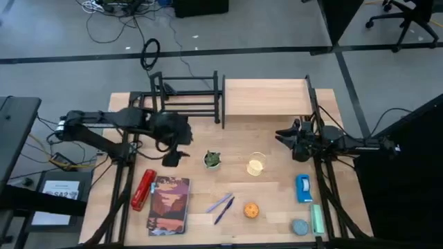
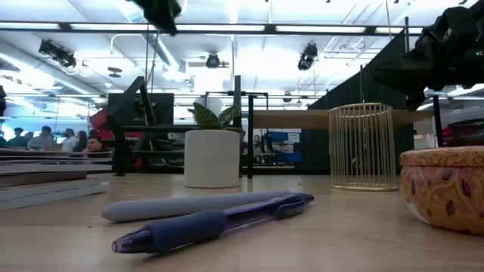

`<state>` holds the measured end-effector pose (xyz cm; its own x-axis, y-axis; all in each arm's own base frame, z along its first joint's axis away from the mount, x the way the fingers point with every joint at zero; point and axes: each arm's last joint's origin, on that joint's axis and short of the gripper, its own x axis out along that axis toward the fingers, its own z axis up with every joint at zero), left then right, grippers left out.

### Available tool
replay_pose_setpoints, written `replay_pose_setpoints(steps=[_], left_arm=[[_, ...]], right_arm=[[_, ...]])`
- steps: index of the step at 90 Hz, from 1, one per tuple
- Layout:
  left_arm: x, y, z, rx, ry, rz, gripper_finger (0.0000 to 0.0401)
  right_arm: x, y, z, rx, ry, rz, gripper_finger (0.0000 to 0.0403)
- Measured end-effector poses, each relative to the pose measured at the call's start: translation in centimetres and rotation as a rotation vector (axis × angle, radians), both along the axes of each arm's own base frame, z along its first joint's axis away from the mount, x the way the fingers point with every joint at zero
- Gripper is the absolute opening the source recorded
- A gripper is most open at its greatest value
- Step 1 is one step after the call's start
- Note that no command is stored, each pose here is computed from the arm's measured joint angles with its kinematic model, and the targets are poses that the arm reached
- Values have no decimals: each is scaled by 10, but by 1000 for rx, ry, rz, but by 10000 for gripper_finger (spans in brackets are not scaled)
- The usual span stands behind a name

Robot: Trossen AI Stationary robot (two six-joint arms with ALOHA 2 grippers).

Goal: Stock shelves
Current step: Put the white potted plant on the shelf

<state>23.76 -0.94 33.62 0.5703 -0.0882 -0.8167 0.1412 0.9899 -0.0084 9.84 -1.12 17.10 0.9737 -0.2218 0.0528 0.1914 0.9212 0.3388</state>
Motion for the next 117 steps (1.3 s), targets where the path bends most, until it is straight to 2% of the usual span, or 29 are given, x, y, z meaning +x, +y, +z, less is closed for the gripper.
replay_pose_setpoints(steps=[8, 28, 49, 66, 80, 88, 105, 117], left_arm=[[2, 0, -22, -28, -19, 33, 271], [-7, -2, -88, -122, -178, 180, 271], [-24, -14, -154, -136, -374, 268, 271], [-51, -17, -198, -89, -436, 303, 271], [-67, -14, -223, -78, -502, 325, 271], [-68, -13, -227, -74, -535, 327, 277], [-54, -13, -233, -23, -522, 312, 310], [-40, -13, -244, -9, -459, 318, 334]], right_arm=[[0, 0, 0, 0, 0, 0, 98], [0, 0, 0, 0, 0, 0, 98], [0, 0, 0, 0, 0, 0, 98], [0, 0, 0, 0, 0, 0, 98], [0, 0, 0, 0, 0, 0, 98], [0, 0, 0, 0, 0, 0, 98], [0, 0, 0, 0, 0, 1, 98], [0, 0, 0, 0, 0, 0, 98]])
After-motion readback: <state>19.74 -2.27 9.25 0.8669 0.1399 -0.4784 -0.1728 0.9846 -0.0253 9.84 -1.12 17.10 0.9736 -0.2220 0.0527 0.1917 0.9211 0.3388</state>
